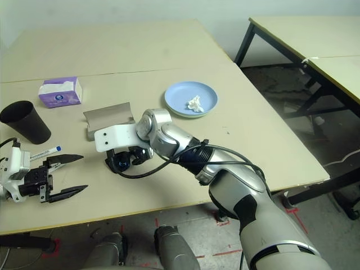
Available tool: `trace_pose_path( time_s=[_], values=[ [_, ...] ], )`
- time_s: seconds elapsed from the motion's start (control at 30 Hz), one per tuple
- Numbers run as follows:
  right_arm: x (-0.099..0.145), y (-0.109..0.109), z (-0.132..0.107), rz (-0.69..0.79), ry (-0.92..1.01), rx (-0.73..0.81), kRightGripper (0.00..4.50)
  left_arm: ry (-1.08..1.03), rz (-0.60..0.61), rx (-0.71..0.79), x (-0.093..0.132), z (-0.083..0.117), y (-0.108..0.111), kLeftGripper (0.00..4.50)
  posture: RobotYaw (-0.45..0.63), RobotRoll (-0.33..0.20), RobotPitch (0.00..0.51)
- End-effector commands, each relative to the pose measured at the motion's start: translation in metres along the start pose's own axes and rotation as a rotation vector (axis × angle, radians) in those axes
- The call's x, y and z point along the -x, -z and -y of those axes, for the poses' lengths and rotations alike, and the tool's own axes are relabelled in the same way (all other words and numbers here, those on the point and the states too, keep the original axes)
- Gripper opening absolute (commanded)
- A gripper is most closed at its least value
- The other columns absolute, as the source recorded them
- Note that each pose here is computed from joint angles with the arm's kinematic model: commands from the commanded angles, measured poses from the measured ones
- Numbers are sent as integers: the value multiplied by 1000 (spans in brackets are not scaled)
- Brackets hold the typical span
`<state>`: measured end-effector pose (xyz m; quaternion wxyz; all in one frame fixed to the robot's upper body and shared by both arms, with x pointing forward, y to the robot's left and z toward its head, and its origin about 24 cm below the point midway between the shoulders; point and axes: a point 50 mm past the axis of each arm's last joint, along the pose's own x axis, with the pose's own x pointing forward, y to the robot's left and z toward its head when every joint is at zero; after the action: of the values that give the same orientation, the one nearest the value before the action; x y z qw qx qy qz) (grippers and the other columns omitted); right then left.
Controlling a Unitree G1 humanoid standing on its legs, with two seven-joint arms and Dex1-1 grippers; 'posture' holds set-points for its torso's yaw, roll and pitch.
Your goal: Organize and tidy the items on the table.
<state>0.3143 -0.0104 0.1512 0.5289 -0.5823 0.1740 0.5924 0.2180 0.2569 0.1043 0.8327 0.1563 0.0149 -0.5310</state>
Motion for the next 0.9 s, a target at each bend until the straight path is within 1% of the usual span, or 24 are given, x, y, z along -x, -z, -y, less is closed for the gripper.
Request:
trace_pose_path(
  time_s=[0.03,0.17,0.23,0.37,0.4,0.43,0.73,0.9],
  values=[
    [0,0,-1,5,-2,9,4384,6,-9,4,-1,2,4,4500,-123,0,116],
    [3,-1,-3,5,-12,21,3105,7,-3,5,-3,3,4,4500,-120,0,110],
    [5,-2,-4,10,-20,23,2221,6,1,4,-4,3,4,4500,-118,0,108],
    [6,-3,-8,14,-40,23,841,4,12,2,-7,3,3,4500,-112,0,106],
    [6,-3,-8,14,-43,23,409,3,14,1,-7,3,3,4500,-112,0,106],
    [6,-3,-9,13,-46,21,104,1,17,2,-8,3,2,4500,-115,0,106],
    [10,3,-8,-11,-61,22,106,-5,29,7,-11,4,2,4500,-114,0,110],
    [19,-1,8,-22,-33,55,106,-25,16,16,-7,4,6,4500,-114,0,113]
  ],
)
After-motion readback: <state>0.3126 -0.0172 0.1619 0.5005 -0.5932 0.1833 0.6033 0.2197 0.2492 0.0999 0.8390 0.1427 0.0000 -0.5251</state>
